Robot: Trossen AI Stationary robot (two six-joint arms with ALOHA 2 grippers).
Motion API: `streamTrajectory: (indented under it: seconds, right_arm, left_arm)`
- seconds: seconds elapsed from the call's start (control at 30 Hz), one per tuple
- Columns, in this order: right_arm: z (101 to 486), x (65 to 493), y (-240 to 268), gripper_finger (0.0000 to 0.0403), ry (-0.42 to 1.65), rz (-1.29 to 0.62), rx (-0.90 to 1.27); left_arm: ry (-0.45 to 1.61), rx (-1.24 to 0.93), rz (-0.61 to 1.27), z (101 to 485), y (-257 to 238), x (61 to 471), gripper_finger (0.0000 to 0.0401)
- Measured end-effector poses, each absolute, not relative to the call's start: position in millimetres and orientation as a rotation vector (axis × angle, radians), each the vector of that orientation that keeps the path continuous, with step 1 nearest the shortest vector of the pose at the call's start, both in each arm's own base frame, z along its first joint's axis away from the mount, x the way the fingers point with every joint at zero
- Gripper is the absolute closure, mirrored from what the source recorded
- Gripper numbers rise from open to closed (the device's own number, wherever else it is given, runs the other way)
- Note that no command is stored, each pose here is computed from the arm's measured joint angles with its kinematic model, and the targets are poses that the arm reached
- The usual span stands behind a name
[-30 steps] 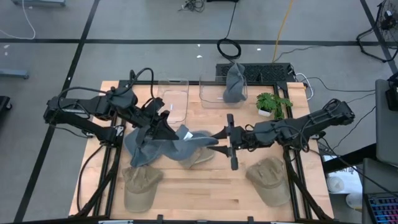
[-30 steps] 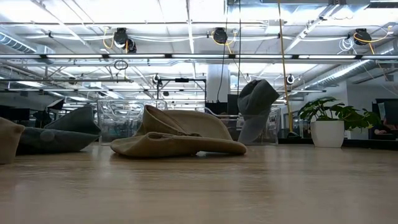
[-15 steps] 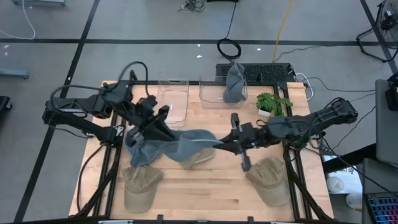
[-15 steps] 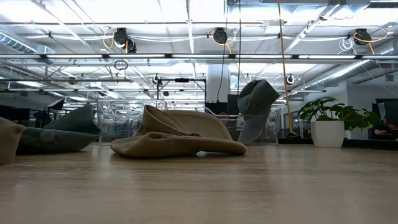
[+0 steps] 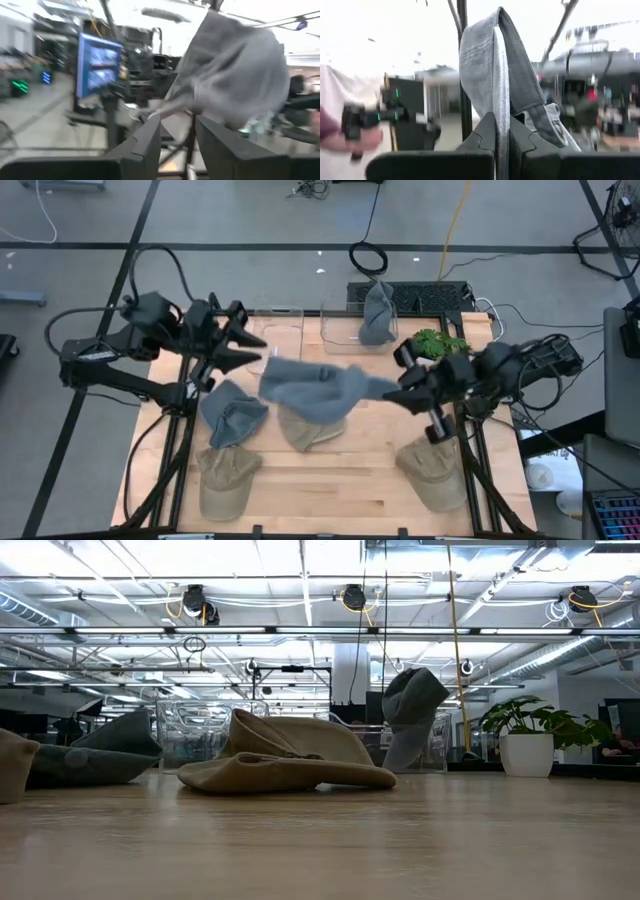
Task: Pick & Place hat
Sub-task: Put the bottom blue cap into the right transparent bin
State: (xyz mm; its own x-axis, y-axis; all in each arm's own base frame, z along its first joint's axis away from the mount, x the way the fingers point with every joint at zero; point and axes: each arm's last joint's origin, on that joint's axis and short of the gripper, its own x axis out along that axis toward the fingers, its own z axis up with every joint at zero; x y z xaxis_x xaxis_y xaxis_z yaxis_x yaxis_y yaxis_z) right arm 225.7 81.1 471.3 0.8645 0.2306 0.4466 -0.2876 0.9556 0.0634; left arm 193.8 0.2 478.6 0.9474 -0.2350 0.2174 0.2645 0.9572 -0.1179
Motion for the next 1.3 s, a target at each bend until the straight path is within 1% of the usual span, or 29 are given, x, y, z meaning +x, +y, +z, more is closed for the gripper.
streamTrajectory:
  seconds: [0.17,0.33,0.5,0.63,0.83,0.97,1.17,1.3]
  right_arm:
    - [479.0,230.6,70.9,0.0402,-0.586,0.226,0.116]
    - [482.1,241.5,62.9,0.0402,-0.737,0.224,0.088]
    - [474.7,260.3,53.8,0.0403,-0.78,0.192,0.069]
    - [467.9,275.2,46.6,0.0403,-0.847,0.169,0.088]
    - [451.5,299.0,39.3,0.0403,-0.852,0.151,0.097]
    - [445.3,308.6,35.5,0.0403,-0.873,0.228,0.118]
    - [448.3,307.2,36.7,0.0403,-0.878,0.327,0.133]
    - [451.9,302.8,36.1,0.0403,-0.887,0.367,0.14]
  left_arm:
    - [-0.244,-0.079,-0.207,480.6,5.7,196.9,0.0231]
    - [-0.281,-0.061,-0.201,482.2,7.6,202.5,0.0175]
    - [-0.35,-0.042,-0.205,486.4,7.8,207.6,0.0123]
    - [-0.383,-0.058,-0.211,488.0,8.2,212.1,0.0096]
    - [-0.367,-0.084,-0.203,484.1,12.0,221.6,0.0078]
    - [-0.337,-0.103,-0.18,477.4,17.9,233.9,0.0077]
    - [-0.31,-0.151,-0.179,467.3,21.7,254.0,0.0077]
    - [-0.378,-0.168,-0.206,467.2,19.5,266.0,0.0077]
